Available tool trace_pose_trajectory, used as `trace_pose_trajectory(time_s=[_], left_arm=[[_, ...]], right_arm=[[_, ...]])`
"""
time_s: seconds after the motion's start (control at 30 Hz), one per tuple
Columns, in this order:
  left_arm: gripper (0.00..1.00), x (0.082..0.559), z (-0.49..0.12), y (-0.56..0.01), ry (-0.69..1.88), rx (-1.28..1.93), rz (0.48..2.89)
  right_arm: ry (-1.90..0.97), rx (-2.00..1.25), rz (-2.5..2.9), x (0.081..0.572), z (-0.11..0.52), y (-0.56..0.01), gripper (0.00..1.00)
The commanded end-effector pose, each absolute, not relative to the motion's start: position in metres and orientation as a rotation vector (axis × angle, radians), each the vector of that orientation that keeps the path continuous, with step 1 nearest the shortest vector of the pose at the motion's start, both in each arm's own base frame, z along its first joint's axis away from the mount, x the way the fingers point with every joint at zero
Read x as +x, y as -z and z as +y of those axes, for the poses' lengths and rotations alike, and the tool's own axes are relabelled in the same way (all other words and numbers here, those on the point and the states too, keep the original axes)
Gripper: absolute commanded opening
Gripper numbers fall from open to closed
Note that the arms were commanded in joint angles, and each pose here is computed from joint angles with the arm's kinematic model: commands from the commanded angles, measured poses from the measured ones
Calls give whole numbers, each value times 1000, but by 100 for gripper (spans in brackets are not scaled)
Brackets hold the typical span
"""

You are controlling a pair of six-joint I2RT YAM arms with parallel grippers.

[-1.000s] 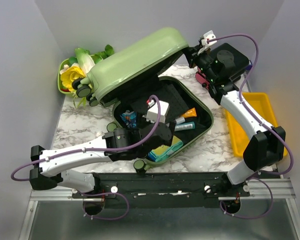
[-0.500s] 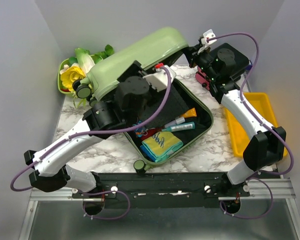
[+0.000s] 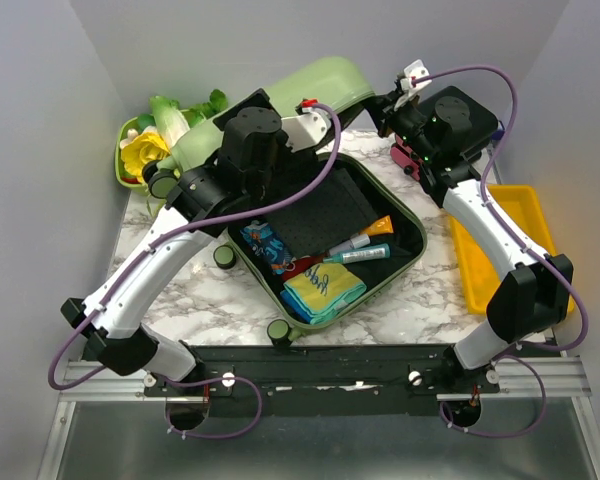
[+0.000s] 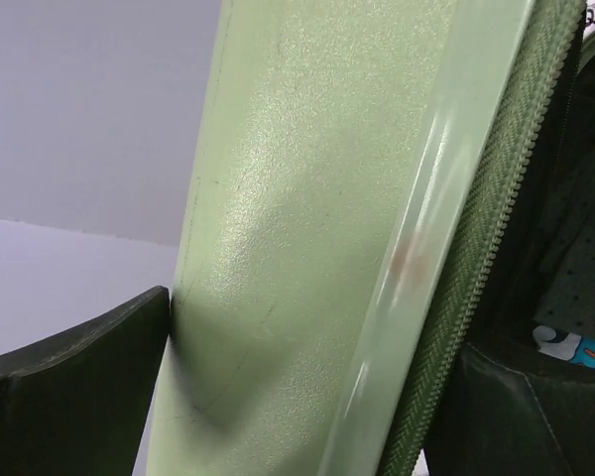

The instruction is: Open, take out, and arrange the luggage

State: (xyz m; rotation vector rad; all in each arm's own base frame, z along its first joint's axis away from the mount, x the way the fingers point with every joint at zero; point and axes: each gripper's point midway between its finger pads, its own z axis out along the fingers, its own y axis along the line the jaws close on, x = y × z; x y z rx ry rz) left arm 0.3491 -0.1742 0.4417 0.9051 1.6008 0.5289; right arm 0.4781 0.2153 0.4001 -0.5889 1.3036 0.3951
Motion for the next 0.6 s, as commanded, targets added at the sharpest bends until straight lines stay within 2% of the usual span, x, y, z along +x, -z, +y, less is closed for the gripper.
trace_pose_trajectory(time_s=[0.0, 0.07, 0.1, 0.13, 0.17, 0.2, 0.27, 0.33, 0.37, 0.4, 0.47, 0.5, 0.57], left_arm=[[79, 357, -165, -434, -619, 883, 1619], [50, 359, -160, -442, -655, 812, 1614], [21, 359, -156, -438, -692, 796, 1625], [9, 360, -155, -444, -692, 750, 1606], [2, 356, -156, -449, -695, 728, 1585], [0, 356, -156, -447, -714, 705, 1582], [0, 350, -147, -464, -754, 544, 1566], [0, 340, -146, -474, -767, 434, 1585], [0, 341, -150, -471, -769, 419, 1603], [0, 337, -149, -490, -654, 281, 1601], [0, 339, -160, -476, -616, 349, 1682], [0, 333, -157, -497, -514, 289, 1674], [0, 330, -166, -487, -450, 352, 1720]], right_arm=[[-467, -659, 1366, 466, 228, -376, 1], [-480, -652, 1374, 466, 228, -373, 1], [-477, -646, 1378, 467, 227, -372, 1], [-465, -627, 1388, 468, 225, -371, 4], [-457, -595, 1398, 469, 222, -374, 28], [-440, -564, 1432, 470, 217, -371, 49], [-408, -498, 1464, 469, 206, -376, 72], [-383, -426, 1516, 464, 194, -374, 86], [-386, -392, 1527, 460, 190, -376, 100], [-393, -353, 1540, 449, 184, -377, 100], [-383, -249, 1567, 438, 169, -379, 100], [-374, -217, 1624, 421, 159, -372, 100], [-365, -112, 1723, 403, 144, -353, 100]])
